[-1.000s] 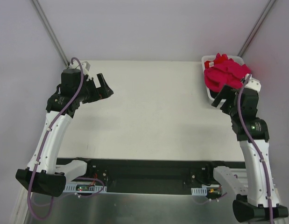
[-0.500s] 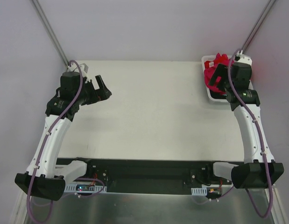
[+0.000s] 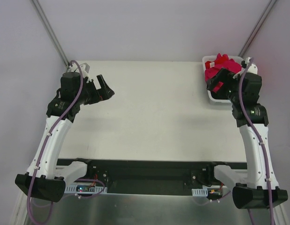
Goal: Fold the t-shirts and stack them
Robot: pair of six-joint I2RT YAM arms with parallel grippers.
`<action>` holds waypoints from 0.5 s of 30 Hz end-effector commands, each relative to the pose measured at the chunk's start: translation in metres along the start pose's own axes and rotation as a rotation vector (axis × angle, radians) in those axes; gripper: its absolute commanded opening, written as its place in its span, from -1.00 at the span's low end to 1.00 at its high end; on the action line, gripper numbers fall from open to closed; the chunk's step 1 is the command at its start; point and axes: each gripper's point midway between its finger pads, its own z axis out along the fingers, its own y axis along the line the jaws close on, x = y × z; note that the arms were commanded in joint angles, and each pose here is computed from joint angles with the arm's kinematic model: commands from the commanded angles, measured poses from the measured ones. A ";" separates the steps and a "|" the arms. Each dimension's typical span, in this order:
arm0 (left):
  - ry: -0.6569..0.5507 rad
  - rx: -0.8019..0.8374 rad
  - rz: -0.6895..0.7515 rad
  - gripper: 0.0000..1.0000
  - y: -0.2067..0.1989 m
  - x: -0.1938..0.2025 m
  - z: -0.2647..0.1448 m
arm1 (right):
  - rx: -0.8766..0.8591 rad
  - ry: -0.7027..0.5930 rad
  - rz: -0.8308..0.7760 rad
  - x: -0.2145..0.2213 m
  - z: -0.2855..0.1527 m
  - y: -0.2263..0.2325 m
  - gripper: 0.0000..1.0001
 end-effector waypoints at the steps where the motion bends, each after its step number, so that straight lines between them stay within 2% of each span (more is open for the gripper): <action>1: -0.037 0.011 -0.032 0.98 -0.001 -0.011 0.007 | -0.003 0.032 -0.001 0.024 -0.019 -0.007 0.93; 5: -0.018 -0.012 -0.075 0.98 0.005 -0.002 0.012 | 0.080 0.138 -0.103 0.058 -0.008 -0.035 0.93; 7: -0.003 -0.017 -0.085 0.98 0.008 0.004 0.014 | 0.152 0.163 -0.165 0.062 0.004 -0.051 0.93; 9: -0.002 -0.029 -0.099 0.98 0.012 0.009 0.013 | 0.134 0.260 -0.172 0.061 0.031 -0.042 0.93; 11: -0.005 -0.047 -0.110 0.98 0.015 0.010 0.013 | 0.078 0.264 -0.142 0.049 0.037 -0.020 0.98; 14: -0.001 -0.087 -0.148 0.98 0.023 0.017 0.013 | 0.272 0.293 -0.106 0.063 0.031 -0.029 0.93; 15: 0.000 -0.091 -0.152 0.98 0.025 0.019 0.013 | 0.317 0.358 -0.119 0.081 0.021 -0.035 0.93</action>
